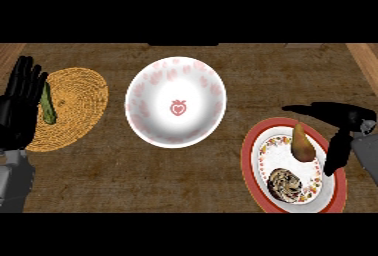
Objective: Pick the pear from the plate and place it in the bowl
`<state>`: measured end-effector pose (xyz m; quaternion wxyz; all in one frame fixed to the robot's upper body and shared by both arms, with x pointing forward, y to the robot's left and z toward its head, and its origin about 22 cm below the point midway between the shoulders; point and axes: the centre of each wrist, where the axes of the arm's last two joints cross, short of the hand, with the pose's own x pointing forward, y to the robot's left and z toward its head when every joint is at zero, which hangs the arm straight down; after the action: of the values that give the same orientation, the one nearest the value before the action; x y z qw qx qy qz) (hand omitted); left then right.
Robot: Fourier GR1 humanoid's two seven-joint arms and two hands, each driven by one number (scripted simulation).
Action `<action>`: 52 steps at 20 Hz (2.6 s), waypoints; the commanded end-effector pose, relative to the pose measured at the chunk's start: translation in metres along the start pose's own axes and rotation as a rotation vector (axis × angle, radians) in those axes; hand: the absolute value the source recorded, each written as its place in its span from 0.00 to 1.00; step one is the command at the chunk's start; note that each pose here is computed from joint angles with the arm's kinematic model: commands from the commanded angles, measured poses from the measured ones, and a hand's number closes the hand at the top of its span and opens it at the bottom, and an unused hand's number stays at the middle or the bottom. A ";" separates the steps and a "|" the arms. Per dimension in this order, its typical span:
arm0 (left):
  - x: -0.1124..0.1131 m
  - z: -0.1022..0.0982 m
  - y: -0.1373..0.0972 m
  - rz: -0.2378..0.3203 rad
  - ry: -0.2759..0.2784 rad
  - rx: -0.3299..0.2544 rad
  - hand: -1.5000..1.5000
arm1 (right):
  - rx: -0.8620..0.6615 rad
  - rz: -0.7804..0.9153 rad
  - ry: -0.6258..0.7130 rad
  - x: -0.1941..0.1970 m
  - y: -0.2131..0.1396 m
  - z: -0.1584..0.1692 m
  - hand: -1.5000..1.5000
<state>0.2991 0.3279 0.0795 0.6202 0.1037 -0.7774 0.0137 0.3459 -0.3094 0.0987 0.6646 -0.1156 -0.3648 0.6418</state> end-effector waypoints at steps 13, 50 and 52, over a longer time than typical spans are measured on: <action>0.009 0.006 0.007 0.012 -0.002 -0.010 0.50 | 0.045 -0.008 0.101 -0.015 0.022 -0.036 0.00; -0.002 0.029 0.037 -0.047 0.058 0.096 0.50 | -0.913 -0.108 0.568 0.019 0.131 0.121 1.00; 0.000 0.030 0.036 -0.040 0.044 0.093 0.50 | -0.980 -0.158 0.483 0.048 0.137 0.137 1.00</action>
<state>0.2671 0.3629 0.0766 0.6320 0.1537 -0.7583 0.0437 0.1809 -0.3153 0.0892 0.6628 -0.5307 -0.4056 0.3385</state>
